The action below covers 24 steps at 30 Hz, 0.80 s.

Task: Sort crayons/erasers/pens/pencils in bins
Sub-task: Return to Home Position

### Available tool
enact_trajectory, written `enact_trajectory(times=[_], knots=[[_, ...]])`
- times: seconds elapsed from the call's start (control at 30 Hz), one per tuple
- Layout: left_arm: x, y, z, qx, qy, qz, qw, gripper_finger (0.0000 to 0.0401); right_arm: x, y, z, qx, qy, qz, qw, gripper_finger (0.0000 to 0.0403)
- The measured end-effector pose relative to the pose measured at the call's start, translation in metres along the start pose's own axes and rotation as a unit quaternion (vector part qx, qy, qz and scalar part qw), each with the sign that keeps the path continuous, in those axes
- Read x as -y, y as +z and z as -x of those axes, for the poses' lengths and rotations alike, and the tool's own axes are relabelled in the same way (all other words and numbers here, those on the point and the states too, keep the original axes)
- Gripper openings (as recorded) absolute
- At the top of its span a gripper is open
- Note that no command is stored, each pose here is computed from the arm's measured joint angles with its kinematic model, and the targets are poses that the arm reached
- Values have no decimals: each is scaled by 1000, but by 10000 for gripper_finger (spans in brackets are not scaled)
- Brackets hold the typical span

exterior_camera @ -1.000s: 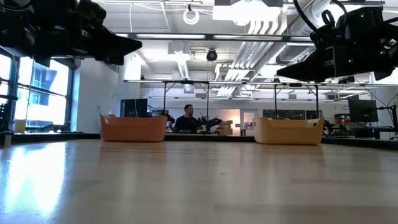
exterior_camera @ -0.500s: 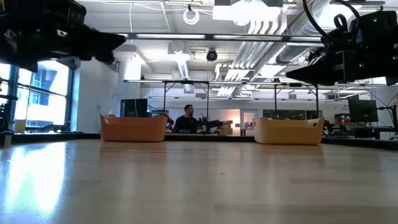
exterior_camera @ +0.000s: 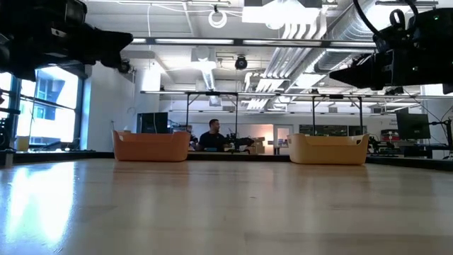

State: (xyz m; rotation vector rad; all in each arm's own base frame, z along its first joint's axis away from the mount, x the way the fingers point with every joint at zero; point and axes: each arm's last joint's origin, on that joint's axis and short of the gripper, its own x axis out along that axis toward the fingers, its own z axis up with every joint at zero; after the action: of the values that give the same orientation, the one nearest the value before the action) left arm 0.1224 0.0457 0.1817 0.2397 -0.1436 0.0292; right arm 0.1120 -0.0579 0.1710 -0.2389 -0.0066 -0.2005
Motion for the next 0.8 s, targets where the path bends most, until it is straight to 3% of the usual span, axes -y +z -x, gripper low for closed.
enact_trajectory(times=[0.4,0.8], knots=[[-12,4,19,-7,76,22,997,1,4,3,14,3,-35,0,999,0],[-6,10,42,-4,112,18,994,1,3,7,33,27,-76,8,997,0]])
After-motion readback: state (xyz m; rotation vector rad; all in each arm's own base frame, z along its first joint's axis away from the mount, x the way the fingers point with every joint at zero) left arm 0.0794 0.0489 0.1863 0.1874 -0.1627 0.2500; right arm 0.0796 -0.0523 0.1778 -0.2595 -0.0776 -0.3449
